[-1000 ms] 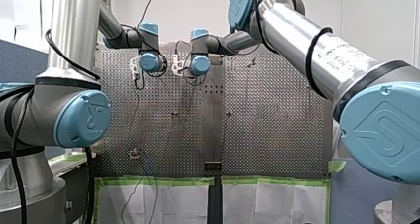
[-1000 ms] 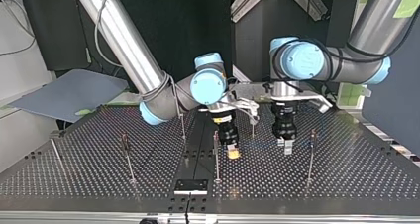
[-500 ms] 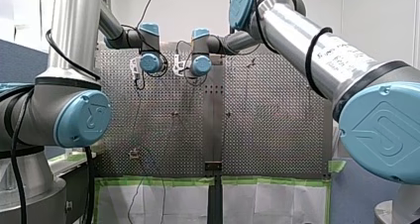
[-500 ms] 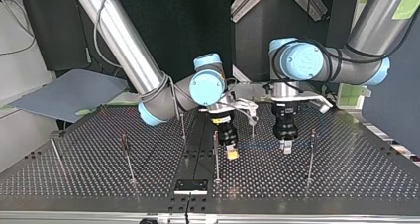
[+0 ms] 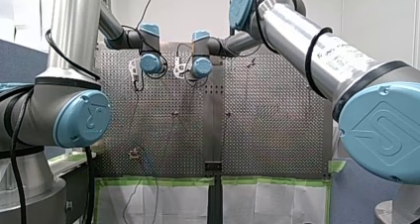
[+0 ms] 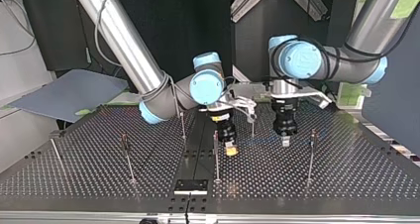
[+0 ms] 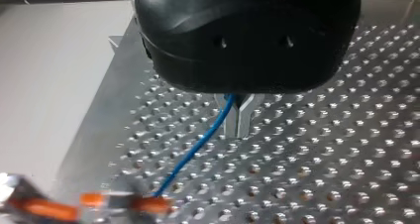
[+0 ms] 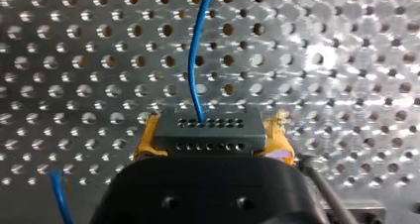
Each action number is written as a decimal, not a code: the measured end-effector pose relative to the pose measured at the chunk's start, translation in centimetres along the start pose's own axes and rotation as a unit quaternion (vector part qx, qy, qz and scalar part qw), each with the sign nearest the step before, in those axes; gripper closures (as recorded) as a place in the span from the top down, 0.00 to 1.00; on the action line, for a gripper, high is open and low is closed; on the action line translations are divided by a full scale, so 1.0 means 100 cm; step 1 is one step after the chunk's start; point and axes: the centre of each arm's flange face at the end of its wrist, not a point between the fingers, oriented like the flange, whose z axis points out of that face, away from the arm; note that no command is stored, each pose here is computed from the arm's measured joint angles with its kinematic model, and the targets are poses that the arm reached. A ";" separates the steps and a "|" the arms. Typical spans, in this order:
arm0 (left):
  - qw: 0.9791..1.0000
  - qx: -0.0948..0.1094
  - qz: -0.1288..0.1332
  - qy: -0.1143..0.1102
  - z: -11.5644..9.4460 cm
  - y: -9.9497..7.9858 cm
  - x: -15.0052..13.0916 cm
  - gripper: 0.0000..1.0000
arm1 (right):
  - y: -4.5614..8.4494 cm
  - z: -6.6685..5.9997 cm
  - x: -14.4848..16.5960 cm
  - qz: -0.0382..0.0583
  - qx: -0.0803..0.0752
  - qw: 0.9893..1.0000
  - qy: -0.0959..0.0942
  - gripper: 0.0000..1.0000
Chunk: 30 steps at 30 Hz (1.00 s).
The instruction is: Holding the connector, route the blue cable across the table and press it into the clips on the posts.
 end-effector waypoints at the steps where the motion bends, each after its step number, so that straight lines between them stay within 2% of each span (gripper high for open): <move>1: 1.000 0.000 0.001 0.003 -0.002 0.000 0.003 0.00 | 0.001 -0.001 -0.003 -0.001 0.000 1.000 -0.004 0.00; 7: 1.000 -0.002 0.002 0.012 -0.012 0.004 0.019 0.00 | 0.004 -0.006 -0.021 -0.007 -0.002 1.000 -0.029 0.00; 13: 1.000 -0.003 -0.011 0.013 -0.024 0.009 0.039 0.00 | 0.004 -0.015 -0.043 -0.015 -0.002 0.998 -0.059 0.00; 20: 0.999 -0.006 -0.035 0.017 -0.037 0.016 0.061 0.00 | 0.006 -0.030 -0.045 -0.018 -0.007 0.997 -0.072 0.00; 26: 0.998 -0.008 -0.042 0.038 -0.050 0.020 0.096 0.00 | 0.000 -0.043 -0.059 -0.023 0.001 0.996 -0.091 0.00; 30: 0.997 -0.013 -0.046 0.057 -0.058 0.027 0.124 0.00 | -0.008 -0.052 -0.073 -0.028 0.009 0.994 -0.106 0.00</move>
